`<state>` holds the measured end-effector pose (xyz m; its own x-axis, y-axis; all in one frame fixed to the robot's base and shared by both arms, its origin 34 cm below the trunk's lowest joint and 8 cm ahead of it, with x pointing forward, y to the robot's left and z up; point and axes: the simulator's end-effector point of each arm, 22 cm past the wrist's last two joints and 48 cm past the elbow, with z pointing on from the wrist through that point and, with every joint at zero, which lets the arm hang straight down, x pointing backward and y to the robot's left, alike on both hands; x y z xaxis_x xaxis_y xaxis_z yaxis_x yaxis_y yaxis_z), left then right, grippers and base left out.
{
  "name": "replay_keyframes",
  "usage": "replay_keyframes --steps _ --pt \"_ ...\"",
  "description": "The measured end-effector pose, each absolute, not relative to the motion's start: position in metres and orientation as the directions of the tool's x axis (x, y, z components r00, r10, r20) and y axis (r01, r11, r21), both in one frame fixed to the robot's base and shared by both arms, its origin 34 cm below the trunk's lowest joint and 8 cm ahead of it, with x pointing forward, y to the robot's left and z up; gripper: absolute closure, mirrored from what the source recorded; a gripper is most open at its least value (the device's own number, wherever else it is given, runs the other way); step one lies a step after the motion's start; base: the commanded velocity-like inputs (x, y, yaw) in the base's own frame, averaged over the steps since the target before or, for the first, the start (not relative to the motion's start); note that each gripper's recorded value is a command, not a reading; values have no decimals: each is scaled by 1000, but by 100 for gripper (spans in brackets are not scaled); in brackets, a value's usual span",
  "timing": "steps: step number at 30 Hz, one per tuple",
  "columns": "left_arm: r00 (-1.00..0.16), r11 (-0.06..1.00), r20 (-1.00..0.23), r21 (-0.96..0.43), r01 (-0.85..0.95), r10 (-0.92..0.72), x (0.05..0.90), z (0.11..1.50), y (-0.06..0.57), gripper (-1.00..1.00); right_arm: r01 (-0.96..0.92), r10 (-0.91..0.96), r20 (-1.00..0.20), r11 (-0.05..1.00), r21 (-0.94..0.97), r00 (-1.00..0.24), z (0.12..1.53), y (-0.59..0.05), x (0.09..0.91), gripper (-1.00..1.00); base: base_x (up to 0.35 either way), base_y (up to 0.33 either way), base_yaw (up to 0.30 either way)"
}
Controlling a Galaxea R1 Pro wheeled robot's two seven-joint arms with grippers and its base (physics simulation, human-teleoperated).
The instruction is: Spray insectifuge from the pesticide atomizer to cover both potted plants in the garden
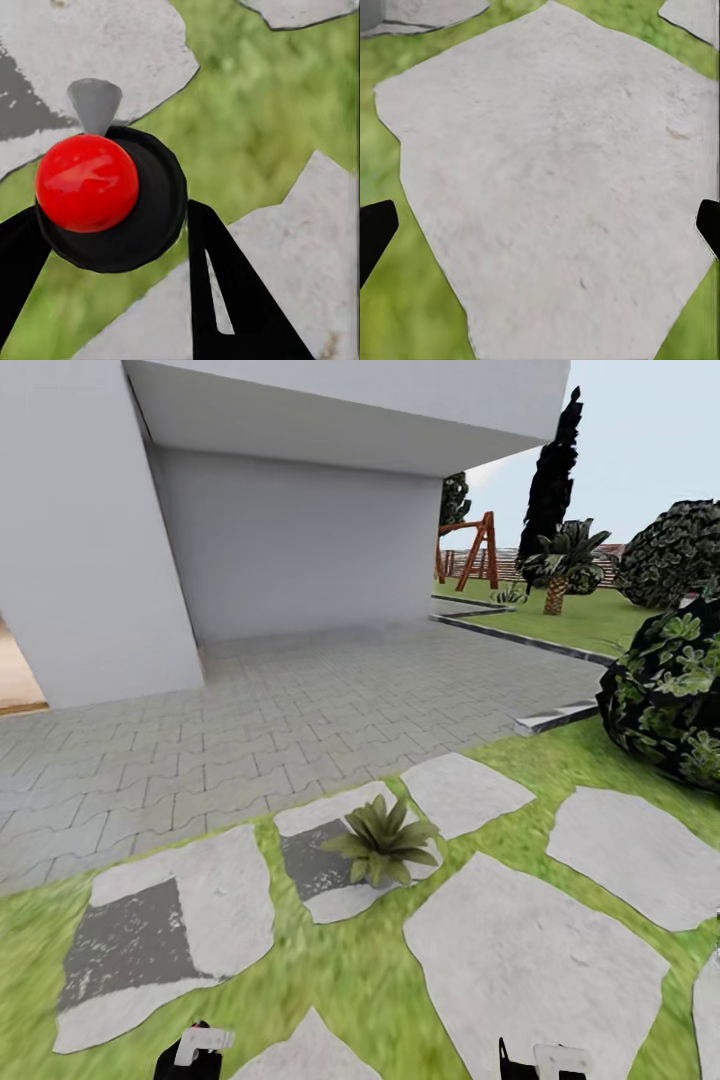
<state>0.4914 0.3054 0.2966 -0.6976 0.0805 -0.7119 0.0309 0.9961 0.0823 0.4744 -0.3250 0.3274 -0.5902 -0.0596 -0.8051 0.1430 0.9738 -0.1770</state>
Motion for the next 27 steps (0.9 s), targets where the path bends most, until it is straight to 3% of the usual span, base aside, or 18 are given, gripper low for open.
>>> replay_keyframes --steps 14,20,22,23,27 --pt "-697 996 -712 85 30 82 491 297 308 100 144 -59 -805 974 -177 -590 327 -325 474 -100 336 0 -257" --pt "-692 995 -716 85 48 94 495 299 304 100 129 -71 -807 975 -179 -587 329 -323 477 -100 134 0 -56" --pt "-688 993 -717 91 72 116 497 300 303 100 50 -134 -804 979 -199 -579 330 -306 482 -100 10 0 -3" --pt "-675 977 -711 83 195 195 500 300 284 100 -87 -248 -797 967 -241 -551 332 -279 487 -100 4 0 -1" --pt "-662 922 -690 19 387 292 488 297 260 100 -230 -365 -792 930 -286 -490 339 -250 496 -100 1 0 0"
